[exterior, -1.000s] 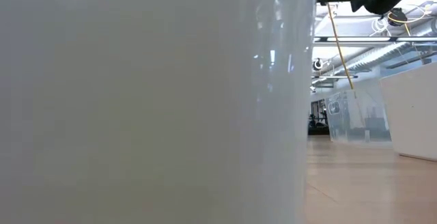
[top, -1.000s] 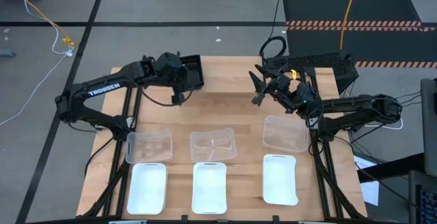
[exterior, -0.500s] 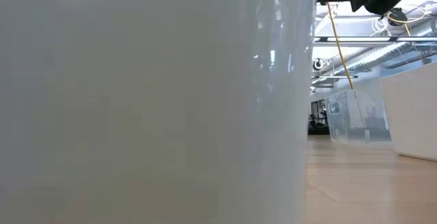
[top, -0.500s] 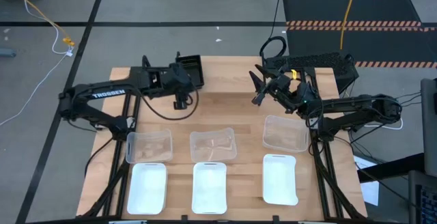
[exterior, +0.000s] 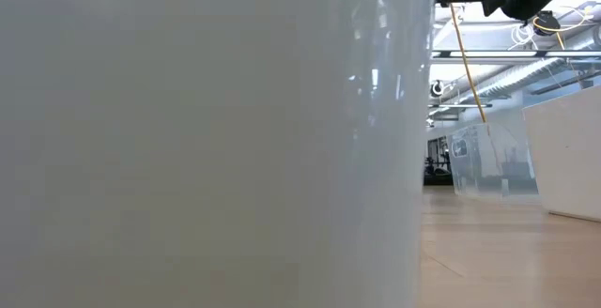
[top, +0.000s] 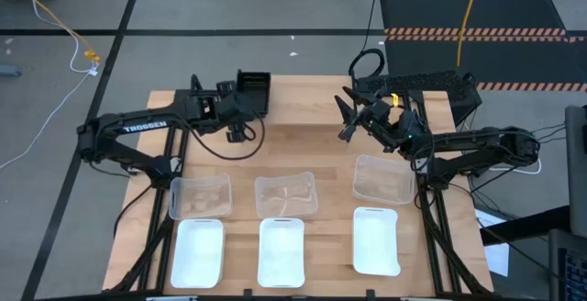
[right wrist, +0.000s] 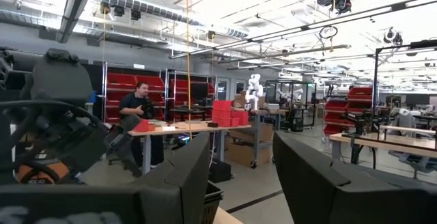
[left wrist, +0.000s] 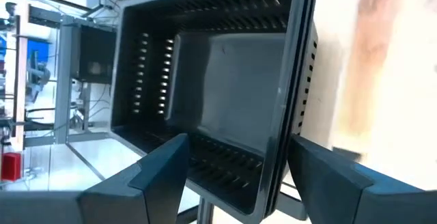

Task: Stack baskets on shelf by color
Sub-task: Stack the black bin on top of the other black bins on the shelf, then put the left transparent bin on the shelf, then stack the left transparent bin on top of the other transparent bin on the shelf

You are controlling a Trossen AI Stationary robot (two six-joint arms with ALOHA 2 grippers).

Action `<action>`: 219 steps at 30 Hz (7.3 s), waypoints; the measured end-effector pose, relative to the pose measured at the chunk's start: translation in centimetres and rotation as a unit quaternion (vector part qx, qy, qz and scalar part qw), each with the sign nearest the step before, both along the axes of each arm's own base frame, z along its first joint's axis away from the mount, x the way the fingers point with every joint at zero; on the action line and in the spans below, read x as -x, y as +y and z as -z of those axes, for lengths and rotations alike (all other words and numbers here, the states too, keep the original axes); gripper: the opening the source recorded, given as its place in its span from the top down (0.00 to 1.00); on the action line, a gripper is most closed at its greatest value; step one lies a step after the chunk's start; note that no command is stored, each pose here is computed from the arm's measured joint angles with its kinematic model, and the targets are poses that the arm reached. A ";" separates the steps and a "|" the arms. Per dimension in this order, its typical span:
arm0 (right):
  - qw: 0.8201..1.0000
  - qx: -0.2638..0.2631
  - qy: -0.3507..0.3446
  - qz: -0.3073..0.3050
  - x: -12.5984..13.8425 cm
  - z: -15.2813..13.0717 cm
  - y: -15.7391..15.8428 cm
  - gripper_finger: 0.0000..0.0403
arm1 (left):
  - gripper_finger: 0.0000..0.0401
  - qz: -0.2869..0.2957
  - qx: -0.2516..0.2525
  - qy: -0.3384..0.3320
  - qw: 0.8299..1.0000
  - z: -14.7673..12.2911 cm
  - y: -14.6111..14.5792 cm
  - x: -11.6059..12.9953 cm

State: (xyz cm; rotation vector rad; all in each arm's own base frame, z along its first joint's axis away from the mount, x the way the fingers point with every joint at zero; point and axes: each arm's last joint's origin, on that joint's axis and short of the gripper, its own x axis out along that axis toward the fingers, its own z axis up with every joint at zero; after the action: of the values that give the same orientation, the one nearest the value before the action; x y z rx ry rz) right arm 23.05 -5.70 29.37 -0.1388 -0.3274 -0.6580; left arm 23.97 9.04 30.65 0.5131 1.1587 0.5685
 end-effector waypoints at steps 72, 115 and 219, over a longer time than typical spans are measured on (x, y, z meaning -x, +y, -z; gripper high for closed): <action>0.959 -0.114 0.025 -0.258 0.4 0.1 4.5 0.62 | 0.99 -0.193 0.427 -0.181 0.865 -0.4 -17.8 1.5; 0.958 -0.074 0.066 -0.270 0.7 0.3 5.9 0.62 | 0.95 0.264 -0.030 -0.224 0.938 -12.5 -7.4 -7.8; 0.950 -0.163 0.047 -0.262 3.5 -0.8 5.6 0.62 | 0.78 -0.214 0.433 -0.430 0.763 10.9 -15.5 -17.7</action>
State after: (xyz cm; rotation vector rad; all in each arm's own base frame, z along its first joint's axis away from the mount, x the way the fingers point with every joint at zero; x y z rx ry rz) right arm 19.59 -0.07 30.12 0.2292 -0.1467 -0.1701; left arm 41.68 -6.48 19.74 -0.7958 0.5043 0.4935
